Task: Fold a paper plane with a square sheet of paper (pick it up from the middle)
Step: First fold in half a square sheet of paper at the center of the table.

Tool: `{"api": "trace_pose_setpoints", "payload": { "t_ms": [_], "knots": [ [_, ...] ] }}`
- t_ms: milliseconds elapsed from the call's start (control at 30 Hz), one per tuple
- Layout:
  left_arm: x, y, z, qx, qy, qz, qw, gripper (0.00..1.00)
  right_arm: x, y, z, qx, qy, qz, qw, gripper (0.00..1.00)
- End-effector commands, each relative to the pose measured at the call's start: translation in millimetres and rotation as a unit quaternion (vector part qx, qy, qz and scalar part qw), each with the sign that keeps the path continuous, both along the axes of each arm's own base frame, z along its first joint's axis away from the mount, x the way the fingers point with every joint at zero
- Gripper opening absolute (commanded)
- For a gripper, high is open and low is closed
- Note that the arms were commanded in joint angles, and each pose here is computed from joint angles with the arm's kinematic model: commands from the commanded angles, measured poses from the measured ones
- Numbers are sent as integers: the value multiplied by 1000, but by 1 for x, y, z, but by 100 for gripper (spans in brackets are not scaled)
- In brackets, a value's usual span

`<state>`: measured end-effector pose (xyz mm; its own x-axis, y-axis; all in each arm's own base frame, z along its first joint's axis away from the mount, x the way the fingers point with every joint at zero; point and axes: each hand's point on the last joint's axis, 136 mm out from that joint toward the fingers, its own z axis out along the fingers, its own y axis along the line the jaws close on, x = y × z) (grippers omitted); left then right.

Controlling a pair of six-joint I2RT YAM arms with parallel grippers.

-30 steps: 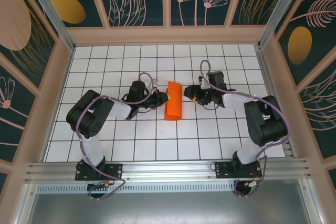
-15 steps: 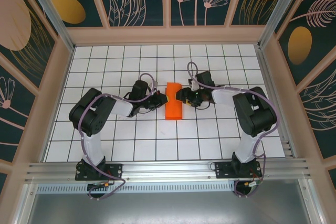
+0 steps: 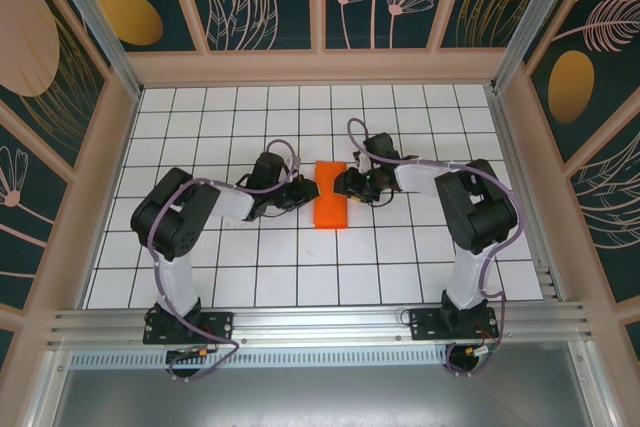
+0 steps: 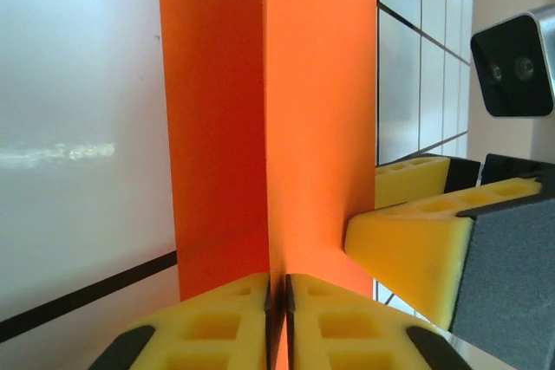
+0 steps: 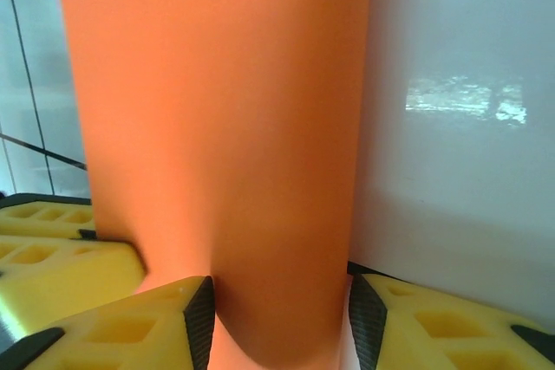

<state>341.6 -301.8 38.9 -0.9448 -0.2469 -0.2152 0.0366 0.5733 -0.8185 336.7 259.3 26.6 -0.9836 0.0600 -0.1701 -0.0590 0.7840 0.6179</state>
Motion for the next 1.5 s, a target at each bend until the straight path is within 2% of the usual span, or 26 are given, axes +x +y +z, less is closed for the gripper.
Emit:
{"api": "trace_pose_setpoints", "payload": {
  "t_ms": [0, 100, 233, 300, 367, 533, 600, 767, 900, 1167, 1467],
  "knots": [
    [16, 8, 33, 40, -54, 17, 998, 24, -13, -25, -38, -84, 36, -9, 996, 48],
    [23, 22, 46, 77, -81, 41, 993, 34, -14, -30, -44, -97, 39, -12, 994, 47],
    [32, 39, 62, 117, -115, 74, 984, 57, -15, -34, -48, -110, 41, -15, 993, 46],
    [35, 49, 67, 136, -130, 92, 978, 73, -16, -34, -50, -112, 43, -12, 993, 46],
    [39, 58, 72, 147, -145, 114, 972, 97, -16, -35, -53, -115, 45, -10, 992, 46],
    [39, 62, 96, 124, -207, 127, 962, 98, -24, -38, -62, -129, 55, 10, 990, 46],
    [40, 66, 96, 130, -205, 136, 960, 98, -27, -41, -66, -138, 60, 16, 988, 46],
    [42, 58, 103, 129, -227, 106, 959, 99, -34, -44, -74, -152, 74, 23, 985, 46],
    [46, 66, 93, 135, -218, 141, 956, 99, -37, -51, -84, -179, 83, 23, 980, 46],
    [44, 58, 84, 115, -208, 128, 963, 99, -40, -57, -97, -203, 99, 14, 974, 46],
    [43, 55, 70, 82, -177, 143, 970, 80, -43, -59, -104, -215, 104, 17, 971, 46]
  ]
}}
